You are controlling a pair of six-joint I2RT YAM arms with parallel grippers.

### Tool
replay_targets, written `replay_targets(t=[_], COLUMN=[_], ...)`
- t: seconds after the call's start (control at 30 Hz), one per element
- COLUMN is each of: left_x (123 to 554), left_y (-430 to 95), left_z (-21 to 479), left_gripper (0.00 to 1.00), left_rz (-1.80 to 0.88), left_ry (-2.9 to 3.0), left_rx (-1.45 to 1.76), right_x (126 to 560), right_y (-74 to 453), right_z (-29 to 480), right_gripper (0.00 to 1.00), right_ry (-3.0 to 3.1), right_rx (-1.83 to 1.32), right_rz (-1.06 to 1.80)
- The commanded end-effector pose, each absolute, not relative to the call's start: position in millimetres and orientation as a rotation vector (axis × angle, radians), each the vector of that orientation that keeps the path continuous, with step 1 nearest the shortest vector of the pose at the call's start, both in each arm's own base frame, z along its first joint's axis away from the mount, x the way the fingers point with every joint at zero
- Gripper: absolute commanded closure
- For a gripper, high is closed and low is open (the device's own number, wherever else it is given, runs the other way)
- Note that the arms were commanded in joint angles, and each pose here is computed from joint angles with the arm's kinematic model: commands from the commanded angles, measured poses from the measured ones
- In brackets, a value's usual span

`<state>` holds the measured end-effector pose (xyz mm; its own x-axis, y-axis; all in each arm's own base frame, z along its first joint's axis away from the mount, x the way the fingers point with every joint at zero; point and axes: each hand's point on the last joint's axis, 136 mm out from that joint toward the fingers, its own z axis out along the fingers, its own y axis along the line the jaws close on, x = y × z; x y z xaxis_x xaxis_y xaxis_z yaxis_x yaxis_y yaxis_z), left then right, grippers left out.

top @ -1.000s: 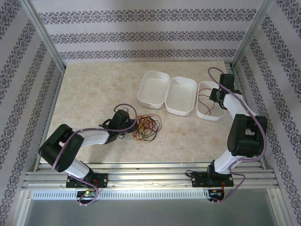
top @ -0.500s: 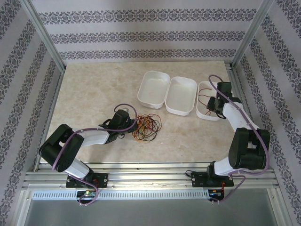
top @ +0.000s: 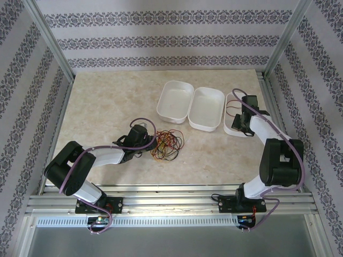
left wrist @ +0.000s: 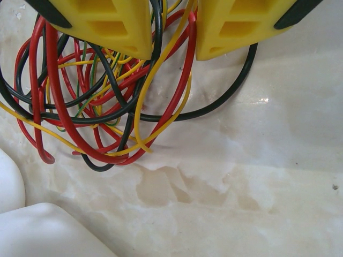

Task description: Untangle the cables

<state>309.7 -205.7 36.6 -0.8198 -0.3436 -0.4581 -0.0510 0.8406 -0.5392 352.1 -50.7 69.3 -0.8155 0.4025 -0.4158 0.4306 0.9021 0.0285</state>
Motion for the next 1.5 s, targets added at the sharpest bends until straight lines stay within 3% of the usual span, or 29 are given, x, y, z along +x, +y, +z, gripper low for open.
replay_targets(t=[0.0, 0.4, 0.53, 0.73, 1.0, 1.2, 1.47], left_x=[307.3, 308.6, 309.0, 309.0, 307.2, 303.5, 299.6], left_y=[-204.3, -205.2, -205.2, -204.5, -200.5, -196.0, -192.2], left_z=[39.8, 41.3, 43.4, 48.5, 50.0, 52.2, 49.7], left_gripper=[0.73, 0.73, 0.67, 0.66, 0.66, 0.66, 0.66], left_rz=[-0.701, -0.701, -0.700, -0.697, -0.682, -0.661, -0.643], left_ry=[2.447, 2.447, 2.442, 2.430, 2.426, 2.433, 2.446], left_rx=[-0.307, -0.303, -0.297, -0.281, -0.287, -0.288, -0.294], right_x=[362.1, 372.5, 368.4, 358.2, 341.5, 332.7, 309.2], right_y=[-68.8, -73.9, -70.9, -77.2, -75.5, -24.4, 98.2], right_z=[72.6, 65.6, 74.4, 114.7, 161.1, 194.1, 196.6], right_gripper=[0.99, 0.89, 0.77, 0.61, 0.52, 0.53, 0.57], right_ry=[2.647, 2.701, 2.691, 2.605, 2.496, 2.437, 2.471], right_rx=[0.617, 0.650, 0.646, 0.644, 0.630, 0.474, 0.157], right_rz=[-0.168, -0.114, -0.096, -0.146, -0.164, -0.050, 0.197])
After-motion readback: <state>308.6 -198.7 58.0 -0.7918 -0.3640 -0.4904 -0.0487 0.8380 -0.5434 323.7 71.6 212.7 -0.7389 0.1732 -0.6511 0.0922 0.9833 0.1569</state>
